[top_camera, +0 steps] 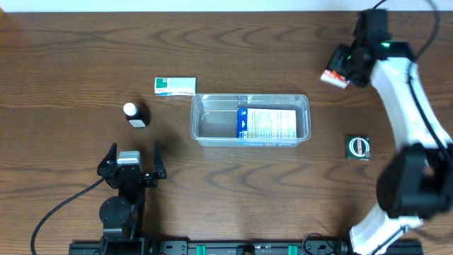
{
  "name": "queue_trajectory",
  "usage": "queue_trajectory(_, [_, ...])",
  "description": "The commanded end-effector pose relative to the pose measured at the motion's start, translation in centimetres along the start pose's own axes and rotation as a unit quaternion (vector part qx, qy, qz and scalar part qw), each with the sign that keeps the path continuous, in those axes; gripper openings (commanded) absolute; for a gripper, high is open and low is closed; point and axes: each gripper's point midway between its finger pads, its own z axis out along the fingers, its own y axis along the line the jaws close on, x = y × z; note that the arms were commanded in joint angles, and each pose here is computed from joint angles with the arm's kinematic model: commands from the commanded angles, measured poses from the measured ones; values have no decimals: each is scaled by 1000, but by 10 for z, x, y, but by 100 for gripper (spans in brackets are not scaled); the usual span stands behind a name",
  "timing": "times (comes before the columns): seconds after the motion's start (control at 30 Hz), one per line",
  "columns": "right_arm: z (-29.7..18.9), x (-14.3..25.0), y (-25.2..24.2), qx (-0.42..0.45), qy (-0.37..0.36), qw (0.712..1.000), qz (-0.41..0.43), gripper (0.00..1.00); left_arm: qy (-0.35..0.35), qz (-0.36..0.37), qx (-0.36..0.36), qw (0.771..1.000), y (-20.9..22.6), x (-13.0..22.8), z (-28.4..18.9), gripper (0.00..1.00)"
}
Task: Pack container
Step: 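Grasp the red Actifast packet with the right gripper, then carry the red packet into the container beside the blue box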
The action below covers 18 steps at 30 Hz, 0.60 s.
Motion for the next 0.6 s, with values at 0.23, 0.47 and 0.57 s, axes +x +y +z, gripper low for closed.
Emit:
queue_trajectory(0.23, [-83,56,128,-240,49,963,-113,53,29,10,-12,999,3,18,1,98])
queue_trajectory(0.47, [-88,122,176,-257,108,942,-186,53,29,10,-12,999,3,18,1,98])
queue_trajectory(0.57, [-88,143,189,-245,113,939,-214,52,29,10,-12,999,3,18,1,98])
